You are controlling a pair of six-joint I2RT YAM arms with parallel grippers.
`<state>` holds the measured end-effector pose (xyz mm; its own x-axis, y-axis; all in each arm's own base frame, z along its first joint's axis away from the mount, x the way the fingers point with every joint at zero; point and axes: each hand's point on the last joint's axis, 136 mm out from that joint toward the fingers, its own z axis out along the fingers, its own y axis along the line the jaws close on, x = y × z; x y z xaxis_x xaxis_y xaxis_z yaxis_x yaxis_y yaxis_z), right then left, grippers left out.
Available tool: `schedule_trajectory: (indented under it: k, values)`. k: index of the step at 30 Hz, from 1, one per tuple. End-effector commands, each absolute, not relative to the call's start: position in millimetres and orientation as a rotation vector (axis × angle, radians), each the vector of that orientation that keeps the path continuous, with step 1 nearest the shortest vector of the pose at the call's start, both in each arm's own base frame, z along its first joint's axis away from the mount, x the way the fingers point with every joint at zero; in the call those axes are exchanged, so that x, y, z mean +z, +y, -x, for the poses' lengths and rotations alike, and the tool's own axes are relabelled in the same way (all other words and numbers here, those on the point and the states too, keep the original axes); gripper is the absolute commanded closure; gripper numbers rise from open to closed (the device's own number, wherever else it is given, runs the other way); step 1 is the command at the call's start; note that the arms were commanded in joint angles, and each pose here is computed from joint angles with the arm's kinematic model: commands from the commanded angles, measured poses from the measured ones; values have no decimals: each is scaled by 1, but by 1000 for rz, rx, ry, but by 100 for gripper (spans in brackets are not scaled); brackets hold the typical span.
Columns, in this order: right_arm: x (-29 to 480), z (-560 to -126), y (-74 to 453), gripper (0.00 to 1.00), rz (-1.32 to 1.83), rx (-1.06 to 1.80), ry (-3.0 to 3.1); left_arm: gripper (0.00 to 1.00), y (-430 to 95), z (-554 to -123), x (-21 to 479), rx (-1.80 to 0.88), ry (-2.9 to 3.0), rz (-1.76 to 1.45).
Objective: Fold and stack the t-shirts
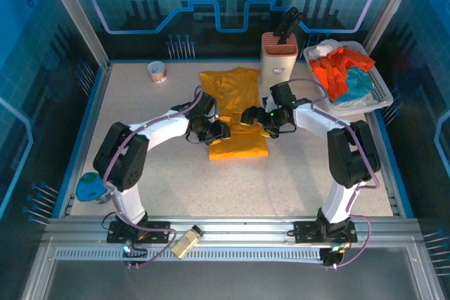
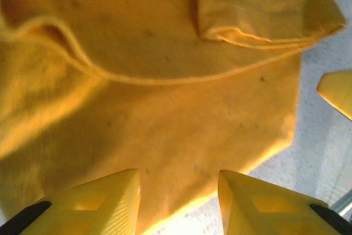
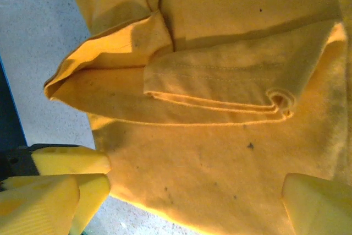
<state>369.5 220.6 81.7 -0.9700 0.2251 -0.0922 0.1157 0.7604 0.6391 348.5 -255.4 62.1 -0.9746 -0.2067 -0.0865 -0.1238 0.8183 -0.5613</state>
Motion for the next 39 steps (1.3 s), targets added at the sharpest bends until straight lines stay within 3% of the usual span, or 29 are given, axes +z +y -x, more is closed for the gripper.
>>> schedule_trajectory:
  k: [1,7,16,21,28,34,39]
  values:
    - [75,-381,235,4,-287,1059,2785,58,-261,-368,55,-873,2840,281]
    - [64,-409,237,5,-324,1035,2795,59,-256,-403,53,-847,2825,276]
    - [88,-458,226,4,-295,955,2741,61,-220,-470,75,-784,2772,295]
    - [103,-433,222,4,-248,984,2732,61,-215,-444,96,-818,2754,306]
    - [130,-370,236,4,-233,1196,2710,60,-243,-369,123,-898,2765,240]
    - [119,-318,244,4,-227,1248,2759,60,-259,-310,110,-923,2803,254]
    - [94,-297,247,4,-254,1282,2759,59,-268,-287,85,-941,2804,285]
